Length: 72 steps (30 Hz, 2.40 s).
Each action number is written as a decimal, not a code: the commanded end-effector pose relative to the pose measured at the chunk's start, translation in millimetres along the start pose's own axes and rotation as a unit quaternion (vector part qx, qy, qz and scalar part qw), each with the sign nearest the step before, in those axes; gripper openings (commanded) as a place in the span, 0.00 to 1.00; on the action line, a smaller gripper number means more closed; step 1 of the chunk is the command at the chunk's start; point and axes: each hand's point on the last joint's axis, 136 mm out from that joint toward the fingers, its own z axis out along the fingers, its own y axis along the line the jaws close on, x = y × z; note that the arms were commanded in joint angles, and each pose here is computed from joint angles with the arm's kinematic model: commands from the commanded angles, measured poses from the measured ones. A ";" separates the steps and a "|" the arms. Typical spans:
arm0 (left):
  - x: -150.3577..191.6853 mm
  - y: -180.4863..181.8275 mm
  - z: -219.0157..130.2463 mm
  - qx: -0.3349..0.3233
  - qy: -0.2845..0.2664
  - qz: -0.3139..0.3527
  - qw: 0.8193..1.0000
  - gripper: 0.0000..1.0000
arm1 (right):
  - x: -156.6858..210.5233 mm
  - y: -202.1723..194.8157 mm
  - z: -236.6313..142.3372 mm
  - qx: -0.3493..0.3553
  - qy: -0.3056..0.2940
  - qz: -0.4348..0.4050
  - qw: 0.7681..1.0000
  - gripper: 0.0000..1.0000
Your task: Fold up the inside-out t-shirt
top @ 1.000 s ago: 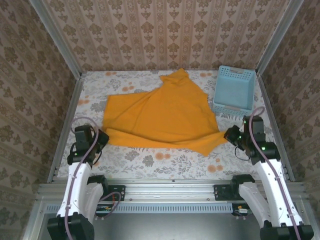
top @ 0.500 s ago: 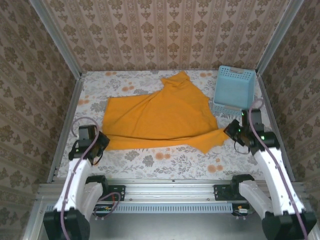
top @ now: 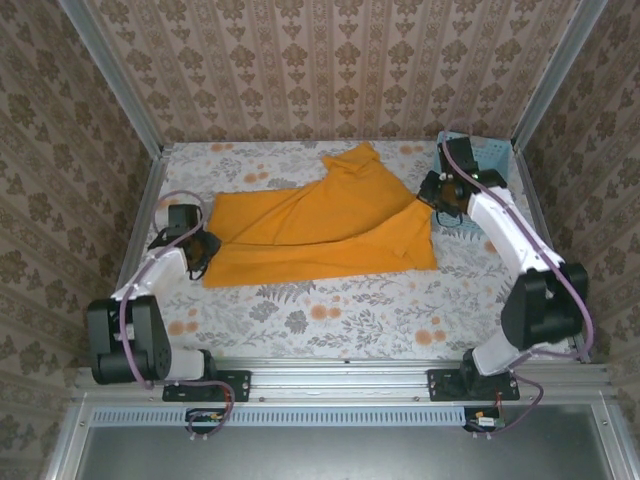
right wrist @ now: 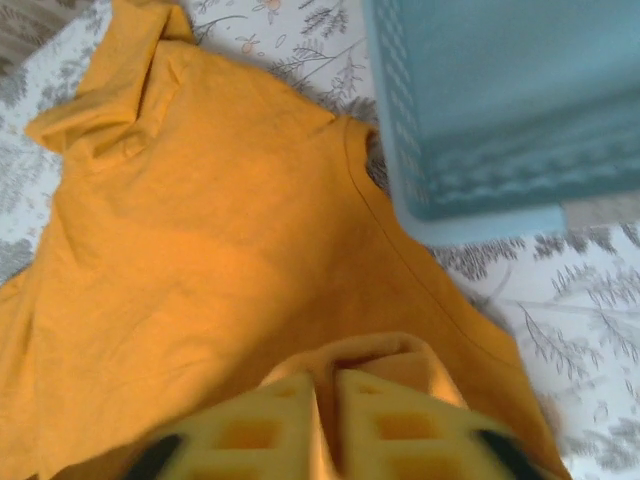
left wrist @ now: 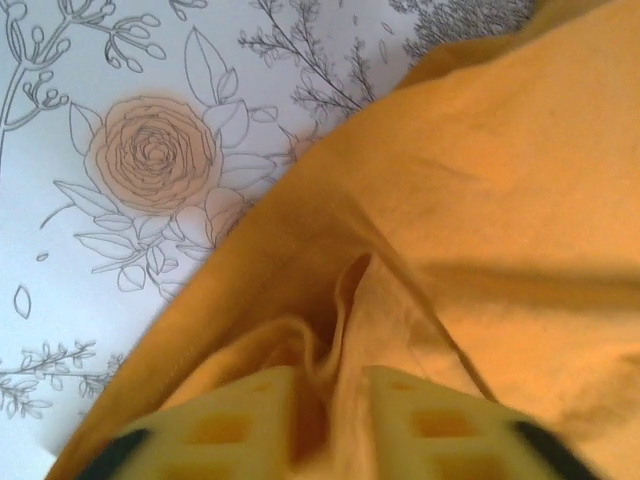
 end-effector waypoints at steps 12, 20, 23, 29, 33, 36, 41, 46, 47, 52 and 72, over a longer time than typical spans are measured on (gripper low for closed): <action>19.3 -37.8 -35.6 0.042 -0.017 0.111 0.993 0.65 | 49.2 7.5 -3.2 0.005 0.028 -0.107 0.994 0.54; 79.7 -39.8 9.3 0.076 0.071 0.146 0.984 0.64 | 135.3 -33.2 39.2 -0.010 0.103 -0.052 0.993 0.51; 82.5 -23.5 27.3 0.058 0.090 0.121 0.987 0.63 | 143.2 -54.4 54.6 0.023 0.114 -0.026 0.993 0.51; 75.6 13.3 42.7 0.024 0.104 0.064 0.992 0.62 | 150.6 -80.8 81.2 0.041 0.128 0.041 0.990 0.50; 67.9 29.0 39.8 0.008 0.095 0.047 0.994 0.62 | 146.9 -94.3 90.1 0.067 0.122 0.064 0.988 0.50; 61.2 35.7 34.9 0.006 0.085 0.039 0.996 0.63 | 143.5 -97.8 88.9 0.070 0.116 0.078 0.988 0.50; 50.6 49.4 27.0 -0.009 0.067 0.026 0.997 0.63 | 135.9 -112.8 80.8 0.104 0.098 0.080 0.986 0.51; 47.2 54.2 21.8 -0.009 0.061 0.019 0.998 0.68 | 129.3 -120.4 78.9 0.114 0.090 0.079 0.986 0.52; 46.2 53.9 20.2 -0.008 0.059 0.020 0.998 0.69 | 126.7 -121.2 76.8 0.117 0.085 0.076 0.987 0.52; 43.1 42.4 9.0 0.007 0.047 0.039 0.998 0.71 | 110.6 -108.3 52.5 0.116 0.053 0.021 0.992 0.53; 103.1 -66.2 35.5 0.064 0.119 0.167 0.977 0.75 | 150.5 -17.4 99.9 0.054 0.132 -0.059 0.988 0.58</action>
